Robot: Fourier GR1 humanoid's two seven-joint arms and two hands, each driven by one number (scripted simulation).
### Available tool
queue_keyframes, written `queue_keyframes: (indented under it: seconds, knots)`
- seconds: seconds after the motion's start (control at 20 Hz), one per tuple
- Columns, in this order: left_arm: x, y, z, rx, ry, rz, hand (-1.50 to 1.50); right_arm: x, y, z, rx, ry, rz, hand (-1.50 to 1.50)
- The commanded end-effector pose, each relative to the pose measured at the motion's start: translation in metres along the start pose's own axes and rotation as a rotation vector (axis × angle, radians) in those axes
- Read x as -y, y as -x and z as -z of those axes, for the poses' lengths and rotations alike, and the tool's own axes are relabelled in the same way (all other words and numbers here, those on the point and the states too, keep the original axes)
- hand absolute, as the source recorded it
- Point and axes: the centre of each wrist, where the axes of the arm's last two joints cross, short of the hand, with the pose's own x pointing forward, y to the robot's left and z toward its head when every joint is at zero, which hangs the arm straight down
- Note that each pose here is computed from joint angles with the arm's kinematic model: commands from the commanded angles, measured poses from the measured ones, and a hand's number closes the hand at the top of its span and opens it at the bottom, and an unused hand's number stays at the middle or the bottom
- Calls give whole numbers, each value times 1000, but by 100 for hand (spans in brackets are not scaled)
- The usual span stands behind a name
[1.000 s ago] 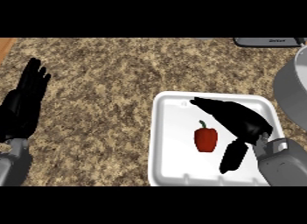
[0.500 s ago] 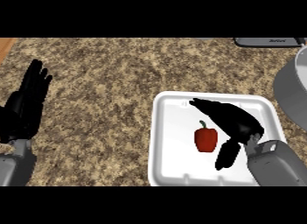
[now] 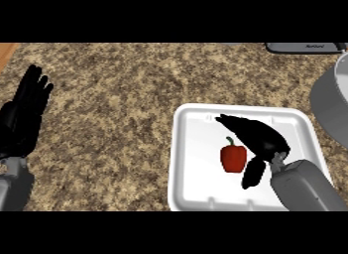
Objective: Pick the bell pepper from the tray and place it in the pot
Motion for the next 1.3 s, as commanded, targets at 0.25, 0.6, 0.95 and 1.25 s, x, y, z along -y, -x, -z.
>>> queue_keyframes:
  seconds: [0.25, 0.6, 0.95, 1.25]
  knots:
    - [12, 6, -18, 4, 4, -3, 0, -8, 2, 2, 124, -25, -126, 150]
    - [10, 9, -3, -5, 0, 1, 0, -31, 4, 8, 126, -24, -114, 150]
    - [-3, 3, -19, 5, -6, 4, 0, -46, -15, -20, 48, 72, -39, 150]
    - [17, 3, -3, -9, -12, 1, 0, -49, -58, -66, -37, 194, 59, 150]
